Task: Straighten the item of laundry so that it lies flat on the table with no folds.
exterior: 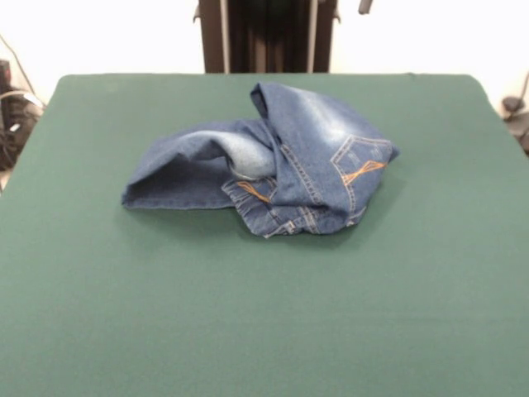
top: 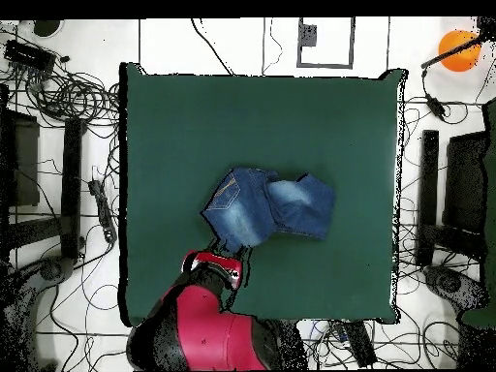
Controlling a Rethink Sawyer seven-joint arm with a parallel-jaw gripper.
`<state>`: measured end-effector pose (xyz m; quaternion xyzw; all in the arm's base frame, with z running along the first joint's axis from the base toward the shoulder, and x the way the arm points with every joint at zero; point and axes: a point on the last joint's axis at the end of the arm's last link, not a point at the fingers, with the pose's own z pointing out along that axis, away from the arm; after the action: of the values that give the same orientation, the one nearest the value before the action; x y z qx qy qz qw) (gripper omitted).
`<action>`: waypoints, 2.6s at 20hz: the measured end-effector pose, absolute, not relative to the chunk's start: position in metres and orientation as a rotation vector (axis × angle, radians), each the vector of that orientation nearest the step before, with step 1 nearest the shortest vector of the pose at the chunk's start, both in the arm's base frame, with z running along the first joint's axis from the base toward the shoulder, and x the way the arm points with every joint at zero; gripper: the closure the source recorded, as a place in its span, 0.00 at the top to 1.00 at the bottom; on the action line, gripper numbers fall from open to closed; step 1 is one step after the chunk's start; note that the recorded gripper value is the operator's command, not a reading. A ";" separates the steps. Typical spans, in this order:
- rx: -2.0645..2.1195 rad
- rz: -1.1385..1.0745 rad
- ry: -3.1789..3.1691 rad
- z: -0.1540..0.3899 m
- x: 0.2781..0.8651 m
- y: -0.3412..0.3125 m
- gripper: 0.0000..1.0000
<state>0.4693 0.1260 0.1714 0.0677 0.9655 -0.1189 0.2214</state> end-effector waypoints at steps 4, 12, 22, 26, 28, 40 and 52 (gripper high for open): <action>0.223 -0.321 2.688 0.187 0.468 0.125 1.00; 0.545 -0.288 2.803 0.230 0.476 0.072 1.00; 0.627 -0.203 2.811 0.253 0.486 0.064 1.00; 0.596 -0.169 2.824 0.243 0.485 0.074 1.00; 0.584 -0.155 2.823 0.239 0.484 0.077 1.00; 0.512 -0.111 2.860 0.197 0.482 0.089 1.00; 0.506 -0.104 2.916 0.168 0.472 0.093 1.00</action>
<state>0.4715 0.0935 0.1678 0.1701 0.9807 -0.0349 0.0902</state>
